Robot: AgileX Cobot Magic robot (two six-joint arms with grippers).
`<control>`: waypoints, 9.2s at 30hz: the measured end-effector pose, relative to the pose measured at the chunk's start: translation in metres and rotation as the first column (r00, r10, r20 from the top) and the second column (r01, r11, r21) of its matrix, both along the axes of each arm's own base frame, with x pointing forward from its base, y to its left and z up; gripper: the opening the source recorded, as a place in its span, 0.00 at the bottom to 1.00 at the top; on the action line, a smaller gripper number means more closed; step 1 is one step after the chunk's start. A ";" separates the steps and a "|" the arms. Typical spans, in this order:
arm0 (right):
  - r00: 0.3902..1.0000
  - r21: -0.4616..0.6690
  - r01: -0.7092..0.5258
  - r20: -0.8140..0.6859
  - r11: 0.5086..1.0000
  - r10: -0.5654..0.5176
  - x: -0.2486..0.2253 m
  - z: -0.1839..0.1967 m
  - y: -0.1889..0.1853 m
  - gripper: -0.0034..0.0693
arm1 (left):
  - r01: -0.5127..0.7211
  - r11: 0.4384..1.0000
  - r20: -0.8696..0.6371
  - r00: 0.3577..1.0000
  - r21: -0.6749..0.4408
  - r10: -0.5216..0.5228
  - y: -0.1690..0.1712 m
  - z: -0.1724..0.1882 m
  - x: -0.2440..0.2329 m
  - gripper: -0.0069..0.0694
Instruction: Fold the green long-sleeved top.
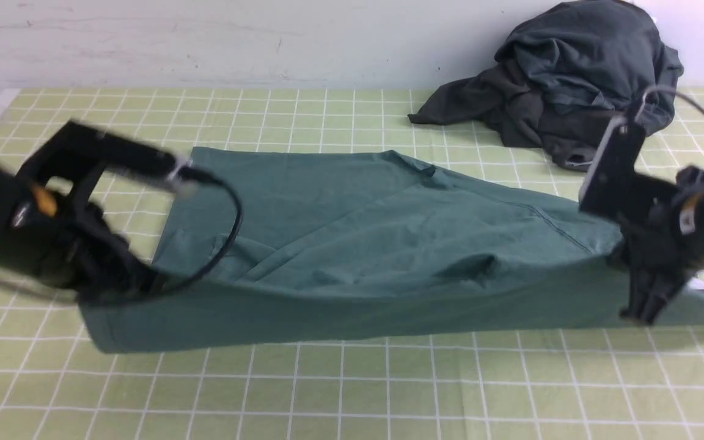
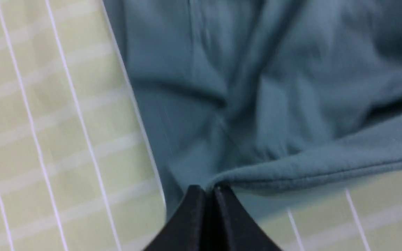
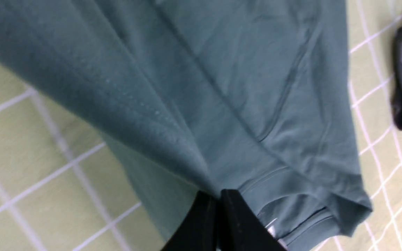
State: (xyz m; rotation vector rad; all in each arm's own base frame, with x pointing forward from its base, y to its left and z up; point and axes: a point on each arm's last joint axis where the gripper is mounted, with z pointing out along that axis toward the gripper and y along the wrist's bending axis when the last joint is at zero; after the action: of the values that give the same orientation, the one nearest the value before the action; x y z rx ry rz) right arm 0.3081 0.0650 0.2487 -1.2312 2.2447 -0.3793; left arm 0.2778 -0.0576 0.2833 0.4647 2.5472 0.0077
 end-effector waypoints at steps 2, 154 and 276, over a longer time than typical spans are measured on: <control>1.000 0.013 0.020 0.014 1.000 -0.020 0.016 0.002 0.001 0.04 | 0.003 1.000 0.031 1.000 0.006 -0.003 -0.004 0.002 0.024 0.10; 0.509 0.320 0.861 -0.537 0.396 -0.672 0.127 -0.074 -0.154 0.09 | -0.088 0.994 0.418 0.902 -0.066 0.107 0.054 0.112 -0.130 0.29; 0.976 0.679 0.174 -0.217 0.713 -0.031 0.154 0.101 0.107 0.06 | 0.013 0.854 0.125 0.990 -0.520 0.061 0.018 0.023 -0.040 0.09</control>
State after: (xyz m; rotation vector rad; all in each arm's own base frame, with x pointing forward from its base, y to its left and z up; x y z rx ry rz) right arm 0.4624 0.1721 0.3495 -0.7455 2.2756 0.5510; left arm 0.2380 -0.0400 0.3060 0.2055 2.2880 -0.6085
